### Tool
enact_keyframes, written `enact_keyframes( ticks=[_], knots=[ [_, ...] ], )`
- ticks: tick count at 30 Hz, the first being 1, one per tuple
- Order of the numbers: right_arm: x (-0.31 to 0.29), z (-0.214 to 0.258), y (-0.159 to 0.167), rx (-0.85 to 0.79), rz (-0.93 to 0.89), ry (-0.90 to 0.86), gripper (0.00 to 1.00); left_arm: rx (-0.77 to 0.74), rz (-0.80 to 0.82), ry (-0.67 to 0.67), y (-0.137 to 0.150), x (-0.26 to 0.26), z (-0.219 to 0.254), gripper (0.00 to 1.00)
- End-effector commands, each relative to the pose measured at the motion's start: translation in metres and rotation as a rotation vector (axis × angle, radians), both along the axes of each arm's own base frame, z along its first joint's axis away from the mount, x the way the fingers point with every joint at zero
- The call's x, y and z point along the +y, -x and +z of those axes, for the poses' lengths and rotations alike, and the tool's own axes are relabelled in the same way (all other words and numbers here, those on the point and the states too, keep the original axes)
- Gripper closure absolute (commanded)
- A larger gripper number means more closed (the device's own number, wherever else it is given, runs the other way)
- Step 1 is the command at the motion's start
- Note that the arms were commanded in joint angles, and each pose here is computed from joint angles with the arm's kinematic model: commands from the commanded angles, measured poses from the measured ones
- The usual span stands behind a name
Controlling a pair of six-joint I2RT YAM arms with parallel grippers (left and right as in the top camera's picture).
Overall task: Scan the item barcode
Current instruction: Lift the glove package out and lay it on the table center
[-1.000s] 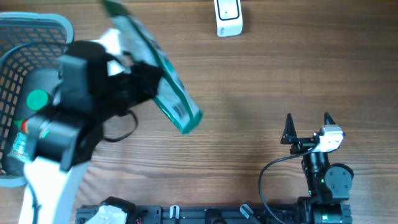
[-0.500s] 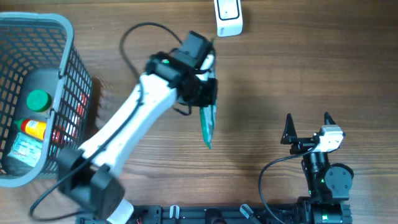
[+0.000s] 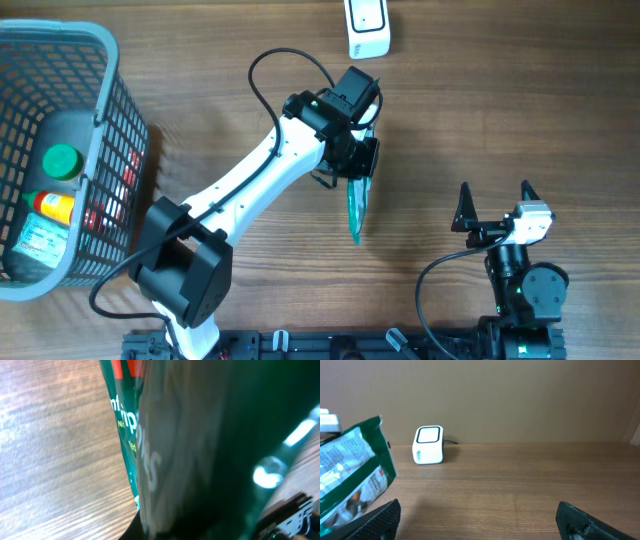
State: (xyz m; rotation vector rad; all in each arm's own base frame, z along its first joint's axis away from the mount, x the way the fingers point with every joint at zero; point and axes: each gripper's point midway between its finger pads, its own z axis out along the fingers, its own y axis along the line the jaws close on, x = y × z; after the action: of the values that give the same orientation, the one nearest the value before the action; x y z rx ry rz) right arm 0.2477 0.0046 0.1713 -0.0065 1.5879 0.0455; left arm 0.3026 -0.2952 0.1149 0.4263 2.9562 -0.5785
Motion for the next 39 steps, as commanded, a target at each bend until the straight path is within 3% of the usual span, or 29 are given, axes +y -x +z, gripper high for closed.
enact_keyframes(
  ticks=[1, 6, 14, 25, 30, 34, 39],
  knots=[
    [0.001, 0.0, 0.0, -0.001, 0.002, 0.01, 0.0, 0.014, 0.073, 0.048, -0.006, -0.011, 0.002, 0.96],
    [0.001, 0.0, 0.0, -0.001, 0.002, 0.01, 0.0, 0.041, 0.094, 0.032, 0.0, -0.007, -0.016, 0.96],
    [0.001, 0.0, 0.0, -0.001, 0.002, 0.009, 0.0, 0.129, 0.258, 0.033, 0.015, 0.003, -0.07, 0.96],
    [0.001, 0.0, 0.0, -0.001, 0.002, 0.01, 0.0, 0.15, 0.279, -0.004, 0.019, 0.018, -0.077, 0.69],
    [0.001, 0.0, 0.0, -0.001, 0.002, 0.01, 0.0, 0.119, 0.335, 0.016, 0.004, 0.037, -0.058, 0.61],
    [0.001, 0.0, 0.0, -0.001, 0.002, 0.01, 0.0, 0.043, 0.448, -0.059, -0.016, 0.083, -0.042, 0.55],
    [0.001, 0.0, 0.0, -0.001, 0.002, 0.01, 0.0, 0.043, 0.515, -0.076, -0.023, 0.109, -0.036, 0.37]
  ],
)
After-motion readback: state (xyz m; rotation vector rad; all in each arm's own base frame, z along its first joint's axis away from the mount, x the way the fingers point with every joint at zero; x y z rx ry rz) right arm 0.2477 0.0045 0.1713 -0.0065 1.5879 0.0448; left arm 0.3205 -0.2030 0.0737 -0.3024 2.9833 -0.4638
